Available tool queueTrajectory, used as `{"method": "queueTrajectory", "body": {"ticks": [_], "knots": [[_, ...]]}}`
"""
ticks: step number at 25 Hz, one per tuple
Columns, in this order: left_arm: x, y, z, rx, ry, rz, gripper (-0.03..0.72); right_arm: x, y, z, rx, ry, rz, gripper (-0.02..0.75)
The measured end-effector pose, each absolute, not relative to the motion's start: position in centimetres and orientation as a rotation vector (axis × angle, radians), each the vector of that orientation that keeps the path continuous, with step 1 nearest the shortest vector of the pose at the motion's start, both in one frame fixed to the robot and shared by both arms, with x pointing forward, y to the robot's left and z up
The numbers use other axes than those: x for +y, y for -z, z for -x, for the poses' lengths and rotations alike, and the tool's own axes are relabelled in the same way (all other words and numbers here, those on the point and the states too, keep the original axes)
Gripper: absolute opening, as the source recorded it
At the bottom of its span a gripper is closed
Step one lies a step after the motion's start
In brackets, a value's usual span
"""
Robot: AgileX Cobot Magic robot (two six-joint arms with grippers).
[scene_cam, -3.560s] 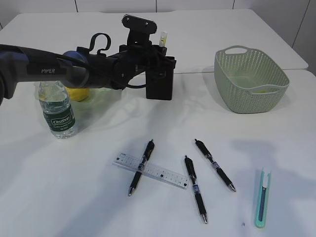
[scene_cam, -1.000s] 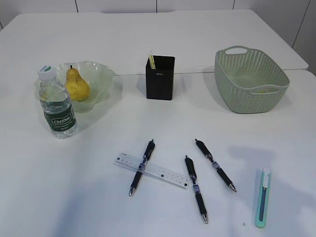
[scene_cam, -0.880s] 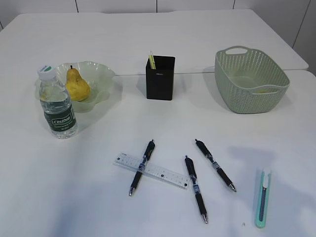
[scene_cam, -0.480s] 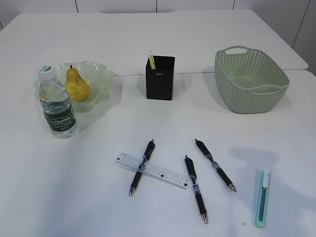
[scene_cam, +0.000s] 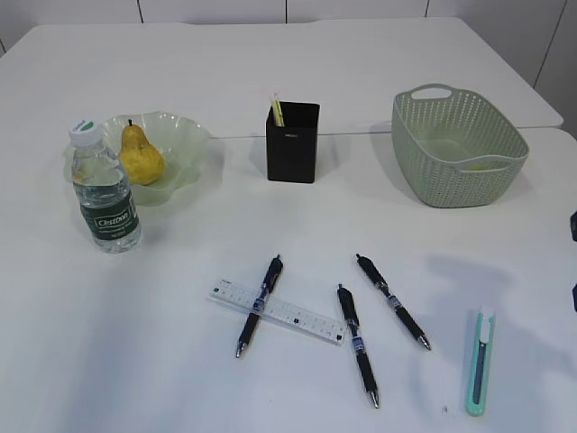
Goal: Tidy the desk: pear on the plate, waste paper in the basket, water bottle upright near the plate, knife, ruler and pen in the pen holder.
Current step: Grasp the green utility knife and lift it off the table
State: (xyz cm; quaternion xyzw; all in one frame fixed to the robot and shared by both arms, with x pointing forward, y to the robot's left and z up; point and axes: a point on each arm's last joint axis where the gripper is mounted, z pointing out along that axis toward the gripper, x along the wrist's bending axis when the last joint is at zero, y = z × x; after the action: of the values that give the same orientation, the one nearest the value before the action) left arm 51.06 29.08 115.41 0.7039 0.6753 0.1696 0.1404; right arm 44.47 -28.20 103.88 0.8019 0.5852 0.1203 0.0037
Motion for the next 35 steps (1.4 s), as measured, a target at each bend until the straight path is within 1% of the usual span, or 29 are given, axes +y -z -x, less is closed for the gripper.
{"method": "queueTrajectory", "body": {"ticks": [4, 7, 13, 18, 20, 24, 27, 35], "knots": [[29.0, -115.5, -50.9, 1.949, -0.485, -2.027, 0.244, -28.3, -103.7, -45.3, 1.802, -0.43, -2.486, 0.408], [29.0, -115.5, -50.9, 1.949, -0.482, -2.026, 0.244, -28.3, -102.6, -46.4, 1.779, -0.427, -2.502, 0.408], [29.0, -115.5, -50.9, 1.947, -0.476, -2.023, 0.244, -28.1, -99.2, -49.1, 1.719, -0.364, -2.601, 0.408], [28.9, -115.5, -50.9, 1.946, -0.469, -2.02, 0.244, -28.0, -96.7, -50.4, 1.685, -0.308, -2.678, 0.409], [28.9, -115.5, -50.9, 1.945, -0.47, -2.019, 0.244, -27.7, -95.7, -50.7, 1.698, -0.273, -2.688, 0.41], [28.9, -115.5, -50.9, 1.944, -0.466, -2.018, 0.244, -25.8, -94.0, -51.3, 1.745, -0.23, -2.672, 0.409], [28.9, -115.5, -50.9, 1.944, -0.466, -2.018, 0.244, -24.7, -93.1, -51.7, 1.764, -0.16, -2.635, 0.409], [28.9, -115.5, -50.9, 1.943, -0.466, -2.017, 0.244, -24.4, -92.0, -52.5, 1.731, -0.095, -2.641, 0.41]]}}
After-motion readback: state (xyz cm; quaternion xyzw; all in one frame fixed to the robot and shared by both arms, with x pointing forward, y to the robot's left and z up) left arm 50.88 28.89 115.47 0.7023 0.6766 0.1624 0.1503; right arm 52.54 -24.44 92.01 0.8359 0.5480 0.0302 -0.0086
